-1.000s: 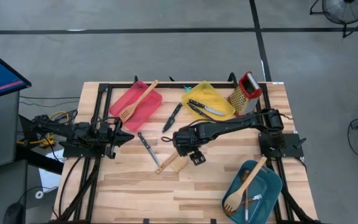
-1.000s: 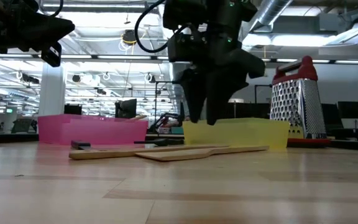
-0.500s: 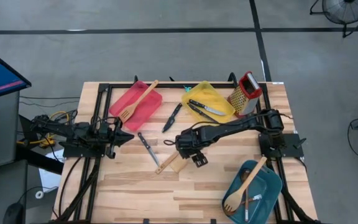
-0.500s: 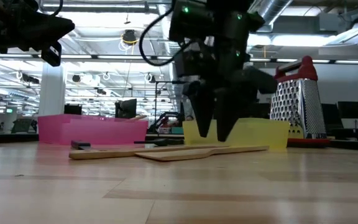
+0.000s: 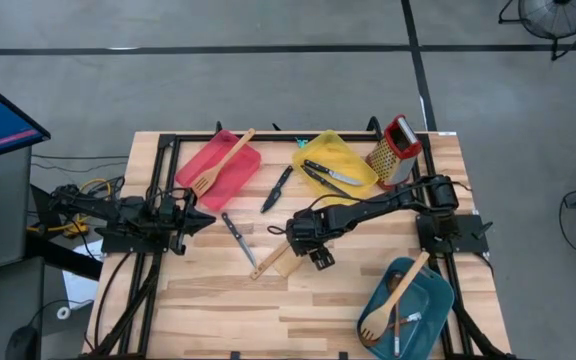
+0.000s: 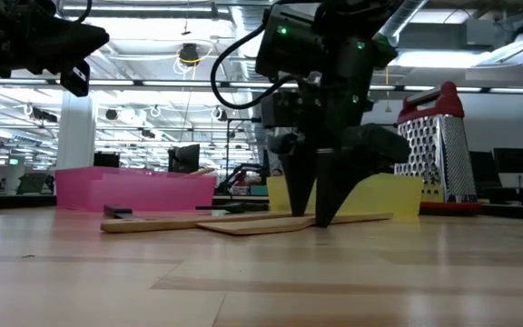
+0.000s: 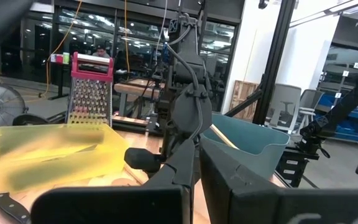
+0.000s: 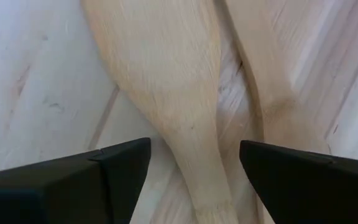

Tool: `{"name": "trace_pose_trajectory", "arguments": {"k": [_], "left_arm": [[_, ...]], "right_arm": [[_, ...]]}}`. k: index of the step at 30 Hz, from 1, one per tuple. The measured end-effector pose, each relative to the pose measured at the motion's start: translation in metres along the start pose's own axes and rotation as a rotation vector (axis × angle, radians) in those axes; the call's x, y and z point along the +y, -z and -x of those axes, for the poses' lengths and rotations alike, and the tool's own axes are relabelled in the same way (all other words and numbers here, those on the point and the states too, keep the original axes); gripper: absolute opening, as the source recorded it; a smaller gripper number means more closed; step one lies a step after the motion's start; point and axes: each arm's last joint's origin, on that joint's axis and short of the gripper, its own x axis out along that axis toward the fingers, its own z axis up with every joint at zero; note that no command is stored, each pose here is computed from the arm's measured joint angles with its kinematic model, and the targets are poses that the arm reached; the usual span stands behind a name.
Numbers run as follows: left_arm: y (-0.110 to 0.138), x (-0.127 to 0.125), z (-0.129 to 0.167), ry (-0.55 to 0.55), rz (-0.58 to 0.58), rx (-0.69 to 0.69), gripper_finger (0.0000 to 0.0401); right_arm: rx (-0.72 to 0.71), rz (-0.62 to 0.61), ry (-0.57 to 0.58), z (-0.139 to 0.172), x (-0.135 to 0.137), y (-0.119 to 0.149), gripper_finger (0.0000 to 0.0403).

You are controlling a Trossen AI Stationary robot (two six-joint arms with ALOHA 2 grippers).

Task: Pick & Place Kitchen Items
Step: Put the wooden spatula into the red bin

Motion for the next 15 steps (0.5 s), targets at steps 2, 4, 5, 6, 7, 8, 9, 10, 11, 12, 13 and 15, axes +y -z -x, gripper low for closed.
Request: {"name": "trace_pose_trajectory", "arguments": {"k": [2,4,5,6,7,8,9,10,11,12,13,15], "left_arm": [[-0.0001,0.0,0.0,0.001,0.0,-0.001,0.0008],[-0.0002,-0.0001,0.0,0.001,0.001,-0.002,0.0008],[-0.0002,0.0,0.0,0.001,0.001,-0.002,0.0008],[-0.0002,-0.0001,0.0,0.001,0.001,-0.002,0.0008],[-0.0002,-0.0001,0.0,0.001,0.001,-0.002,0.0008],[-0.0003,-0.0001,0.0,0.001,0.001,-0.003,0.0008],[-0.0003,-0.0001,0.0,0.001,0.001,-0.003,0.0008],[-0.0003,-0.0001,0.0,0.001,0.001,-0.003,0.0008],[-0.0004,-0.0001,0.0,0.001,0.001,-0.004,0.0008],[-0.0004,-0.0001,0.0,0.001,0.001,-0.004,0.0008],[-0.0004,-0.0001,0.0,0.001,0.001,-0.004,0.0008],[-0.0004,-0.0001,0.0,0.001,0.001,-0.004,0.0008]], "right_arm": [[0.006,-0.009,-0.003,0.0,0.0019,0.0002,0.0249],[0.009,-0.017,-0.003,-0.0002,0.0026,0.0004,0.0232],[0.011,-0.017,-0.004,-0.0004,0.0027,0.0006,0.0222],[0.012,-0.017,-0.004,-0.0005,0.0029,0.0007,0.0212],[0.013,-0.016,-0.006,-0.0006,0.0032,0.0007,0.0201],[0.016,-0.019,-0.007,-0.0007,0.0034,0.0009,0.0189],[0.018,-0.023,-0.008,-0.0008,0.0036,0.0011,0.0178],[0.021,-0.032,-0.009,-0.0008,0.0038,0.0013,0.0167],[0.023,-0.038,-0.012,-0.001,0.0039,0.0016,0.0155],[0.024,-0.038,-0.014,-0.0011,0.004,0.0017,0.0144],[0.025,-0.039,-0.015,-0.0012,0.0043,0.0019,0.0134],[0.027,-0.036,-0.016,-0.0012,0.0054,0.0017,0.0116]]}}
